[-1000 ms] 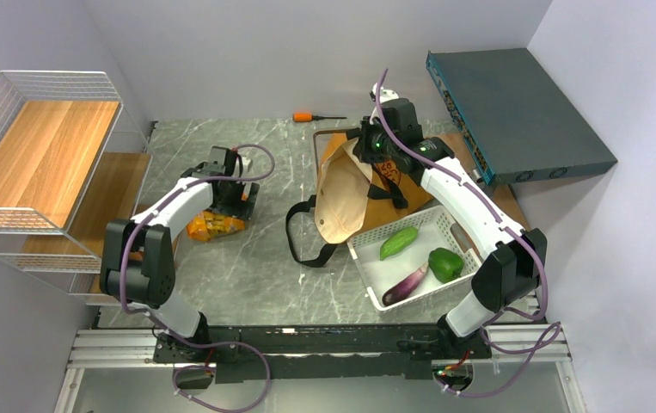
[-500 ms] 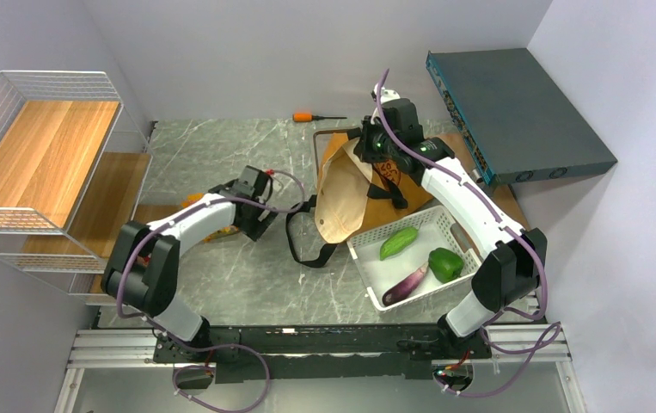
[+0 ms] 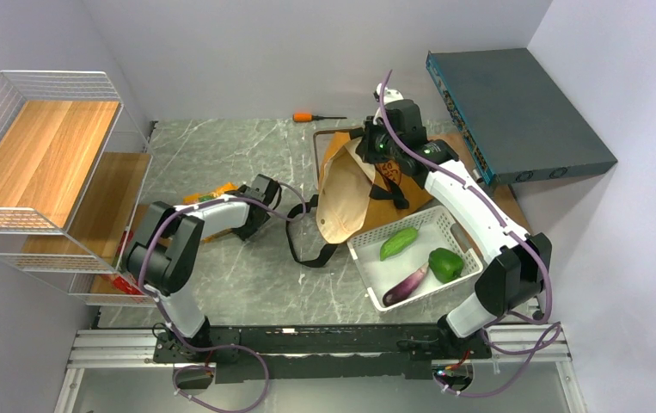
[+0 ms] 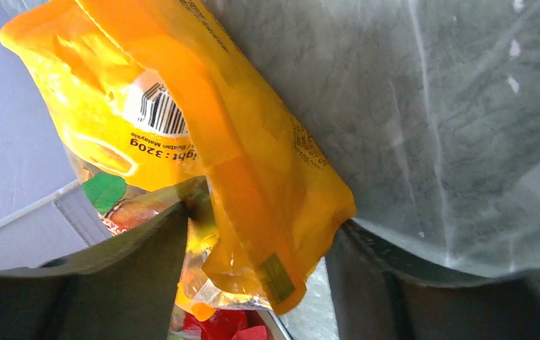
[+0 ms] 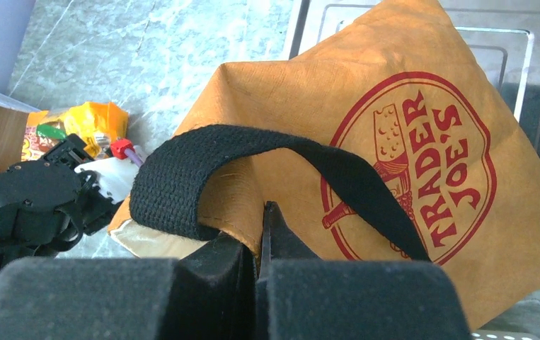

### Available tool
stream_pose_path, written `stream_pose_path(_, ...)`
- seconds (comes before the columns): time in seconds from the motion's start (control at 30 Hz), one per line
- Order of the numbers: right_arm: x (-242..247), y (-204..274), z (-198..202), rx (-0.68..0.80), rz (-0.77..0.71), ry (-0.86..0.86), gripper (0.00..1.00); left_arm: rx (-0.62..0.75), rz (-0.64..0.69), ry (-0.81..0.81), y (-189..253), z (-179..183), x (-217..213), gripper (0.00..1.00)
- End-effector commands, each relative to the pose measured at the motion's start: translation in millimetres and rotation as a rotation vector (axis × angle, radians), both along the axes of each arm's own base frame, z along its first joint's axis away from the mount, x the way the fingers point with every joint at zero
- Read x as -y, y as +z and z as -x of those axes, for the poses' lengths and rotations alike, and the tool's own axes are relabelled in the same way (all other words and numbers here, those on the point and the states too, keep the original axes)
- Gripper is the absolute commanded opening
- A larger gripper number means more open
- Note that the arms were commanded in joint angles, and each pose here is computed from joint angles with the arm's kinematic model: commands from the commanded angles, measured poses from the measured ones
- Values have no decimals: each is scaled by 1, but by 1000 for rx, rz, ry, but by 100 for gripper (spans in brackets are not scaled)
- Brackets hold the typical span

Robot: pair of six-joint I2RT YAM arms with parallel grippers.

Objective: Place the food into the grocery bag and tie it
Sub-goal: Pick up the snack from the shelf.

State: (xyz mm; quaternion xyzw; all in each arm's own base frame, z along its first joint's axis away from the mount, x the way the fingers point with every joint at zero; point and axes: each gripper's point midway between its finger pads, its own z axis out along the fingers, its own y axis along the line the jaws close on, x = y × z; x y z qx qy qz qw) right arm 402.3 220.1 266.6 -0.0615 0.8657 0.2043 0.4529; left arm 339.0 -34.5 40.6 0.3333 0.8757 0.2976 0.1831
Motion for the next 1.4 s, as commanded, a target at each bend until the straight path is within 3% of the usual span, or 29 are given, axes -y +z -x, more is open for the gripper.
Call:
stream_pose_path(0.0, 12, 25, 0, 75, 0, -26, 0, 13, -17, 23, -7, 0, -5, 65)
stream_pose_path(0.07, 13, 24, 0, 76, 5, -25, 0, 4, -7, 25, -11, 3, -3, 47)
stream_pose_path(0.17, 12, 24, -1, 75, 3, -23, 0, -21, 8, 26, -14, 5, 1, 8)
stream_pose_path(0.23, 11, 23, -2, 74, 3, -24, 0, -55, 30, 18, -14, 7, 6, 1)
stream_pose_path(0.43, 9, 24, -4, 74, -4, -24, 0, -111, 220, 34, 0, 9, 37, 0)
stream_pose_path(0.73, 10, 23, -2, 72, -6, -24, 0, 45, 411, 122, 50, -7, 60, 0)
stream_pose_path(1.03, 10, 25, -2, 74, -11, -23, 0, 220, 700, 172, 121, -8, 87, 0)
stream_pose_path(1.37, 8, 23, -3, 67, -17, -21, 0, 445, 965, 32, 202, 8, 103, 0)
